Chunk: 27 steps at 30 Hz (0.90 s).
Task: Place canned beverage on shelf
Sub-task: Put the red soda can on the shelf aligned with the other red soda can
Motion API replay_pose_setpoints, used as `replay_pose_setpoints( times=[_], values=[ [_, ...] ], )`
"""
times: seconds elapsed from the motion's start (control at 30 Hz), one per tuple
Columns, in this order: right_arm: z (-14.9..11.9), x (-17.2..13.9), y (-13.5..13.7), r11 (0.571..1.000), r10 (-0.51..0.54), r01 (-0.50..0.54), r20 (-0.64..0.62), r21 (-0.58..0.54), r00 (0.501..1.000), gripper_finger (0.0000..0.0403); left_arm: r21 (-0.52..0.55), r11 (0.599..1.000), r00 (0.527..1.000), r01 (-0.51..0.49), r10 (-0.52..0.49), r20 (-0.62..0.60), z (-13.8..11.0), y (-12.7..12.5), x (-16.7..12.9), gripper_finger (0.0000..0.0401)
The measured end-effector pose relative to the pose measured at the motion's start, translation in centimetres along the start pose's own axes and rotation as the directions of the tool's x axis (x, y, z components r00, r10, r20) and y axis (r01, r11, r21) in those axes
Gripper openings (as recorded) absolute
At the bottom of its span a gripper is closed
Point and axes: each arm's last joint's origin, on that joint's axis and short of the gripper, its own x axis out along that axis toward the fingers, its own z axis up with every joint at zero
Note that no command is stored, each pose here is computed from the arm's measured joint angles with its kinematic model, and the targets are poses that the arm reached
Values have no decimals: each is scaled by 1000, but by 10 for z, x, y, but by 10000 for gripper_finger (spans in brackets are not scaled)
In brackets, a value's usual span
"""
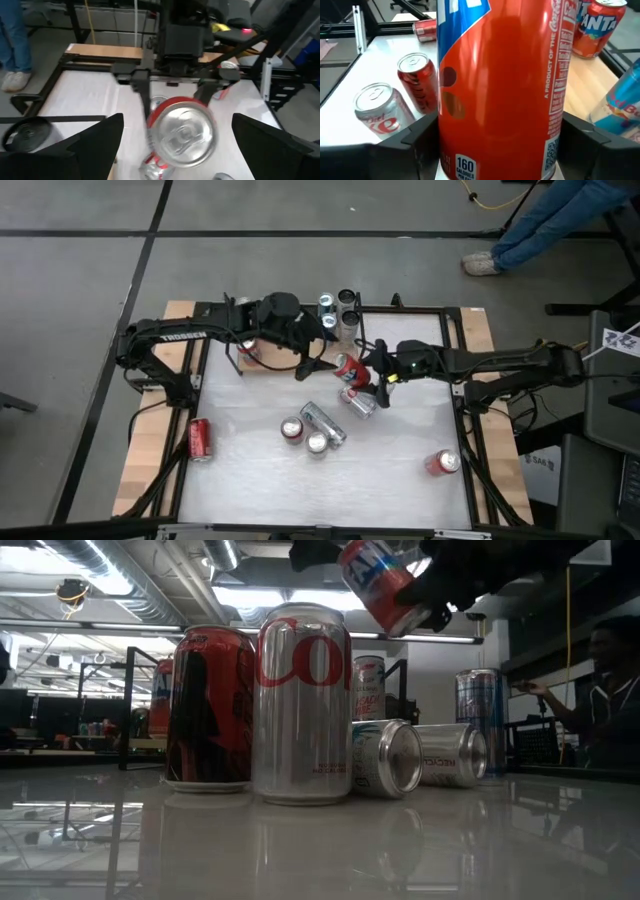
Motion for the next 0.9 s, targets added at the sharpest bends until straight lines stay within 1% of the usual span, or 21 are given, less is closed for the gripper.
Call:
replay_pose_setpoints(
  times=[0.2, 0.37, 0.53, 0.73, 0.9],
  values=[
    [-1, 10, 4, 1000, -13, 13, 13, -26, 1000, 291, 0, 999, 999, -43, 43, -13, -1, -13, 3, 364],
    [-1, 13, 3, 999, -24, 25, 22, -31, 999, 291, 6, 999, 999, -37, 37, -40, -4, -21, 4, 364],
    [0, 13, 3, 998, -25, 27, 32, -51, 999, 291, -8, 994, 993, -111, 110, -43, -5, -23, 5, 364],
    [2, 13, 3, 998, -24, 27, 53, -65, 998, 291, -11, 993, 992, -114, 113, -64, -7, -23, 5, 364],
    [6, 12, 4, 996, -22, 30, 88, -82, 996, 291, -34, 993, 991, -115, 113, -67, -7, -23, 7, 364]
  ],
)
